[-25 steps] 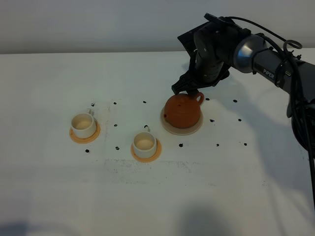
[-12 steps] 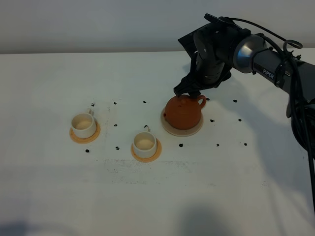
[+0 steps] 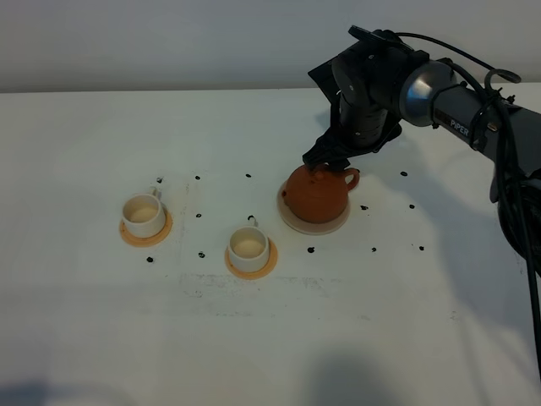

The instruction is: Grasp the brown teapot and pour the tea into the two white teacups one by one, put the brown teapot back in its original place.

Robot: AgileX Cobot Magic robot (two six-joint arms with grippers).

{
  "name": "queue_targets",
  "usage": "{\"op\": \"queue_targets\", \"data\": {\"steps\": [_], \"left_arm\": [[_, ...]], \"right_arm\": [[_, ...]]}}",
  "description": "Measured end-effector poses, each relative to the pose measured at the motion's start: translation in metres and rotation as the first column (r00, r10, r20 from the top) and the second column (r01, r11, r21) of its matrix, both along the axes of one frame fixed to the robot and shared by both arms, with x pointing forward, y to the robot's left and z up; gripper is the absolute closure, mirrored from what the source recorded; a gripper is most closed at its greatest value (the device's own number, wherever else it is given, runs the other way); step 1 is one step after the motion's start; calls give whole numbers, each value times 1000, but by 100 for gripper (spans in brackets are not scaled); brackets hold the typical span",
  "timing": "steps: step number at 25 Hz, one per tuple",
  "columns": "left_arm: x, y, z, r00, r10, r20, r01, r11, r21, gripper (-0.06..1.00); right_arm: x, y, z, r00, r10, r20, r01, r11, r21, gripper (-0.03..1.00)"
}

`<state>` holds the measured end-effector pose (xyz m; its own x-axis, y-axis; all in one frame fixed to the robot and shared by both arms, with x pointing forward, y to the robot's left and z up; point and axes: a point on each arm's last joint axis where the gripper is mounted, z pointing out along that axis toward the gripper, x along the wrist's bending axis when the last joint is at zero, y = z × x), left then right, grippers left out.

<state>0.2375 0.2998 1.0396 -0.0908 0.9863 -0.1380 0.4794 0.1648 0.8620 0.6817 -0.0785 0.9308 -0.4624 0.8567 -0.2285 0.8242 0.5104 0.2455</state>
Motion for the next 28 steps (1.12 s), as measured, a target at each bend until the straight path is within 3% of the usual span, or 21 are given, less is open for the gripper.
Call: {"op": "queue_targets", "data": {"steps": [28], "left_arm": [[0, 0, 0, 1000, 0, 0, 0, 1000, 0, 27]], "right_arm": [[-8, -4, 9, 999, -11, -49, 10, 999, -33, 38]]}}
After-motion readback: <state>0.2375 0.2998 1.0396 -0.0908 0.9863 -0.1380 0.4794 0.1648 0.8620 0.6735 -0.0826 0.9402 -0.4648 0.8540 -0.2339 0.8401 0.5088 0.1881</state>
